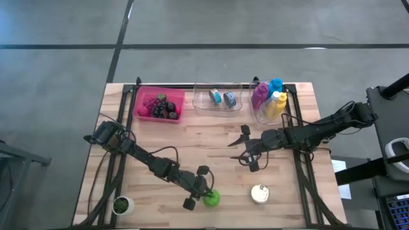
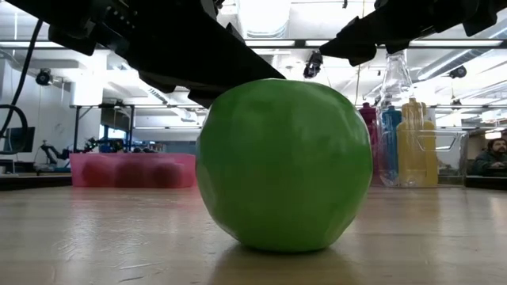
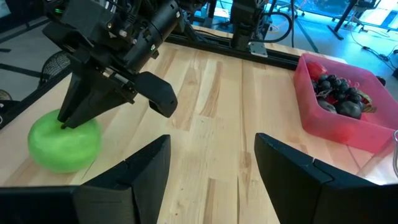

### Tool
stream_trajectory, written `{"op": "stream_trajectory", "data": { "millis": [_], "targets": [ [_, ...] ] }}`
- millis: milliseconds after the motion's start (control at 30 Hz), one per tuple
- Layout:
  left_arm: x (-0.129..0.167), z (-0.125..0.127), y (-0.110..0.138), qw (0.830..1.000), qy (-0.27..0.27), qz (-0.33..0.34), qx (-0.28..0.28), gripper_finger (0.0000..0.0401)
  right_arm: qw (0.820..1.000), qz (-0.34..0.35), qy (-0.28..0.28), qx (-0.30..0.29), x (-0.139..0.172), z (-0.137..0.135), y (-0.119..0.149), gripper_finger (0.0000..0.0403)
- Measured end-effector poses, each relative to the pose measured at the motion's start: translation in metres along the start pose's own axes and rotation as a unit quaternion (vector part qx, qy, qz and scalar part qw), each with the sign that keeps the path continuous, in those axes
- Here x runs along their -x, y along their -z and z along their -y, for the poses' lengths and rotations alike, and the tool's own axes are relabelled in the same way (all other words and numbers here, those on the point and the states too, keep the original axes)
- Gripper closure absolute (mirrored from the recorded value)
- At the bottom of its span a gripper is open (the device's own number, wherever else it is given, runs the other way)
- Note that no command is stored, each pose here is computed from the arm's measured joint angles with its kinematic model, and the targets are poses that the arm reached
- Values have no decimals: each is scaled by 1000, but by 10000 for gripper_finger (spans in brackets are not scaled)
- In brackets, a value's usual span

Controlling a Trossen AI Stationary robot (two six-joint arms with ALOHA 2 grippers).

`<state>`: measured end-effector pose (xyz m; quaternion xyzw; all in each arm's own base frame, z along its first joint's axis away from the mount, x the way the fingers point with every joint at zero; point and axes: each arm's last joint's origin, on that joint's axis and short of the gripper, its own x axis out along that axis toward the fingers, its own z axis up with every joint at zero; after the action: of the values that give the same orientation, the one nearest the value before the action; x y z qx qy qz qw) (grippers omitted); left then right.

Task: Pick & Place Food Item
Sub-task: Put the green apple into the pink bin

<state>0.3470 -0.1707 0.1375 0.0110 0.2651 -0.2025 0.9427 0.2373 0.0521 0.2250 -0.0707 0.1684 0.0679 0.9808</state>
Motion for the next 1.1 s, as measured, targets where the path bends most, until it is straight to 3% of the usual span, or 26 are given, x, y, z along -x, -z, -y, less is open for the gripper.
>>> {"op": "stream_trajectory", "data": {
  "millis": [367,867,1100],
  "targets": [
    [0,0,0,1000,0,-1,-1,394,1000,0,0,0,0,0,0,175],
    [8,1,-14,1000,0,21,-13,399,1000,-2,0,0,0,0,0,174],
    [30,-2,-25,997,-71,5,-8,400,1000,-2,0,0,0,0,1,175]
  ]
}}
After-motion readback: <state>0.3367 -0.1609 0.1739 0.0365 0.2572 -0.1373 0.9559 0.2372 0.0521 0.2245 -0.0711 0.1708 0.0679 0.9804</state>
